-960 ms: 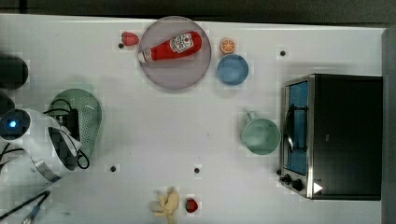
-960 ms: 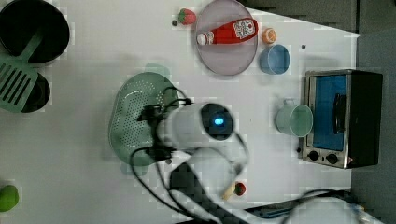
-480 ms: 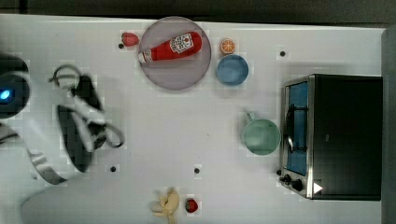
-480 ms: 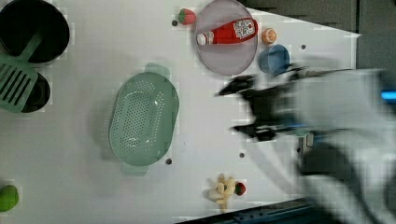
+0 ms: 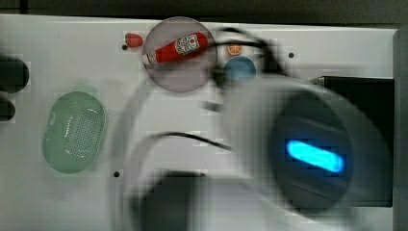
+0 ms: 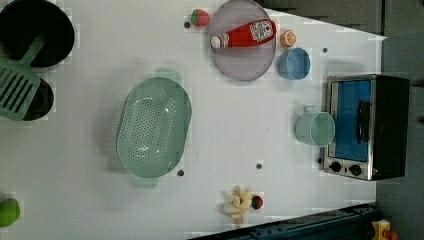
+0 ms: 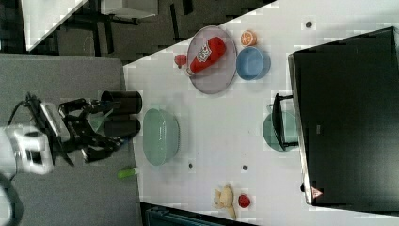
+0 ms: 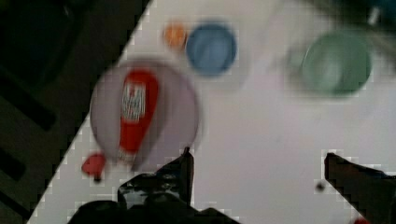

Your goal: Drag strainer right to left.

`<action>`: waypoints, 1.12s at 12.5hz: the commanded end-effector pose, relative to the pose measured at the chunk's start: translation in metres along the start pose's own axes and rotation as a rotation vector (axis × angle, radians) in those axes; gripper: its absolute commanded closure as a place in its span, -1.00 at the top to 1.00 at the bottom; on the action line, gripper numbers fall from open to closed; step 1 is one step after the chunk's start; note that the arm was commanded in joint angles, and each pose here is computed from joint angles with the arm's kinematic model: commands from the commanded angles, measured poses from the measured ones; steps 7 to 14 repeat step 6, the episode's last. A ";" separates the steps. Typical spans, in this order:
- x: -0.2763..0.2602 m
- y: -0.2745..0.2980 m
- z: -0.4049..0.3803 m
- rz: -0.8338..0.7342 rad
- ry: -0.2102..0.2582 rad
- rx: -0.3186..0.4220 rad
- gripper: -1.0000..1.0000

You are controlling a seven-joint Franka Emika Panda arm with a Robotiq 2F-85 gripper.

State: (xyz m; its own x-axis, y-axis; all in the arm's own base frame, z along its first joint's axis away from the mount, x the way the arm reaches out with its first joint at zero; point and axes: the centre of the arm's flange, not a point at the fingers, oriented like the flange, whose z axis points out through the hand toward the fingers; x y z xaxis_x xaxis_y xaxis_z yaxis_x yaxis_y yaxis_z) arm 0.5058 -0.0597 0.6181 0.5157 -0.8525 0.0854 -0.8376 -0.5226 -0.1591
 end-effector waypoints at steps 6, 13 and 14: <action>0.008 0.010 0.052 -0.281 -0.052 -0.128 1.00; 0.008 0.010 0.052 -0.281 -0.052 -0.128 1.00; 0.008 0.010 0.052 -0.281 -0.052 -0.128 1.00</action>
